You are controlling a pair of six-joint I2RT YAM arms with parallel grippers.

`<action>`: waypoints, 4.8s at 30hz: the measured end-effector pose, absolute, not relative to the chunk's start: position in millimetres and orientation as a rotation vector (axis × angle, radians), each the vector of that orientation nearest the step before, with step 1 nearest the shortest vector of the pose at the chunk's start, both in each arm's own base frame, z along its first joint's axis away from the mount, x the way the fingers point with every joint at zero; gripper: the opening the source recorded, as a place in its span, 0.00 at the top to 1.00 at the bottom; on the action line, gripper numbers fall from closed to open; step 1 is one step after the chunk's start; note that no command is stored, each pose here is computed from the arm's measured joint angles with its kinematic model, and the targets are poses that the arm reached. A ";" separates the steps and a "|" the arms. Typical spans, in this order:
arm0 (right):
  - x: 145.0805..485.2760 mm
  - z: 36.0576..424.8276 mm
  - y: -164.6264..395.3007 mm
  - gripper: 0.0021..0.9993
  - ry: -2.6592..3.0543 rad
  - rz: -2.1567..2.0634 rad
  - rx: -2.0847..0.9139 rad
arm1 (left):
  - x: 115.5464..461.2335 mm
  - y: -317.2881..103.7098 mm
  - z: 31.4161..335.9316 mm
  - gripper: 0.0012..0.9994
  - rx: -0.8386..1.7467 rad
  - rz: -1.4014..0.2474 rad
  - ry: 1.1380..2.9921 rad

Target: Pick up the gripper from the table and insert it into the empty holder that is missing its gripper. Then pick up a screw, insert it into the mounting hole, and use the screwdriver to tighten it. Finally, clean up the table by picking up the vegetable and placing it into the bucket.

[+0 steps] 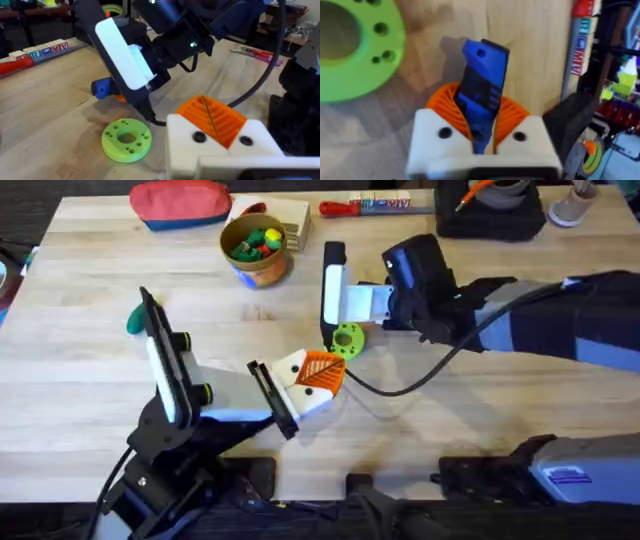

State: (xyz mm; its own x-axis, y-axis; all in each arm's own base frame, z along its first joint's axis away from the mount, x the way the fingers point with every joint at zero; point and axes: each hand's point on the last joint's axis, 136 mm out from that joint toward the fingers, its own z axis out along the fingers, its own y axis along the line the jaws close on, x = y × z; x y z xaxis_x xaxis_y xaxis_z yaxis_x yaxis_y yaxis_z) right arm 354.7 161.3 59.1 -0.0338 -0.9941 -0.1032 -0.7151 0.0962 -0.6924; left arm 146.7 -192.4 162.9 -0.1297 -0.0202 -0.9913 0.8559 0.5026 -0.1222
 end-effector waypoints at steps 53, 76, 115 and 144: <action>316.4 190.4 47.5 0.01 2.445 -0.224 -0.182 | 284.9 40.3 135.2 0.01 -0.314 0.216 2.580; 311.4 186.5 45.9 0.01 2.470 -0.156 0.033 | 330.4 203.8 45.0 0.01 -0.139 0.236 2.661; 311.4 186.5 46.0 0.01 2.466 -0.134 0.095 | 414.5 -13.0 212.4 0.97 0.282 -0.364 2.047; 279.6 224.3 36.2 0.01 2.462 -0.135 0.072 | 399.3 -26.0 225.3 0.01 0.242 -0.160 2.092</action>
State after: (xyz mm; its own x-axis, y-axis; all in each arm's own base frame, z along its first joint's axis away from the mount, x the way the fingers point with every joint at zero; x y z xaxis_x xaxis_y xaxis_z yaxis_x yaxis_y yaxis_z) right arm 279.6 36.2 224.3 -0.7791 0.0174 -0.6267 0.0858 0.9932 -0.0791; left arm 399.3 -26.0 225.3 -0.4949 0.1072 -0.8623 0.2370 0.9714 -0.0153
